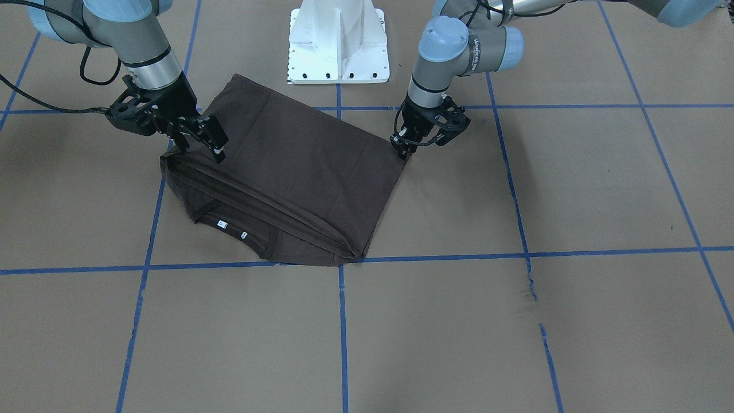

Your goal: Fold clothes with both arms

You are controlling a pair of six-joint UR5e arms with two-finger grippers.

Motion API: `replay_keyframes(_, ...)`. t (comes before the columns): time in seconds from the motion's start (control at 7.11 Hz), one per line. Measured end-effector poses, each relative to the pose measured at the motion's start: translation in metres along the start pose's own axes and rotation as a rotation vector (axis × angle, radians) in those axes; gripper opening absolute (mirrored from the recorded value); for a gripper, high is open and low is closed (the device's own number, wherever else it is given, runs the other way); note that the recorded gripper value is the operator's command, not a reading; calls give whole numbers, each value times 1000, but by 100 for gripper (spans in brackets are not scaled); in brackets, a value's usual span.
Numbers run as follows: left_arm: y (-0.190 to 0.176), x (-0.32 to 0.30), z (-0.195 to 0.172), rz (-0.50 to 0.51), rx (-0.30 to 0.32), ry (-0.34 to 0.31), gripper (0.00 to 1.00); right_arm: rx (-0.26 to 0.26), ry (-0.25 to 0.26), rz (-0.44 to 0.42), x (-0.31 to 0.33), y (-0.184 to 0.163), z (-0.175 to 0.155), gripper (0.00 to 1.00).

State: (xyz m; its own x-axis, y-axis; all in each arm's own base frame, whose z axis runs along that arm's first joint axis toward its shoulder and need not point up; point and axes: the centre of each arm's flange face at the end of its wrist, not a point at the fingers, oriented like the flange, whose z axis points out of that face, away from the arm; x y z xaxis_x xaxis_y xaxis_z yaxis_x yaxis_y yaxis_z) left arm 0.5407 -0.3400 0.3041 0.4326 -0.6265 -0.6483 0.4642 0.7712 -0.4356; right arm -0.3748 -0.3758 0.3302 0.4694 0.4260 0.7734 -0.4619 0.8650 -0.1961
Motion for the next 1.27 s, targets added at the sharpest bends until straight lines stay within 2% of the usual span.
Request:
replay_keyframes(0.14,0,-1,1,0,1,-2,37,0,0,0,0,0,0,100)
replay_keyframes(0.28,0,-1,2,0,2,-3,16,0,0,0,0,0,0,100)
replay_keyframes(0.42,0,-1,2,-1,2,-4,0,0,0,0,0,0,0,100)
replay_keyframes(0.98,2,2,-4,3,2,-3,0,-1,2,0,0,0,1,100)
replay_keyframes(1.27,-14,8,-25,67,37,-17,0,1,3,0,0,0,2,100)
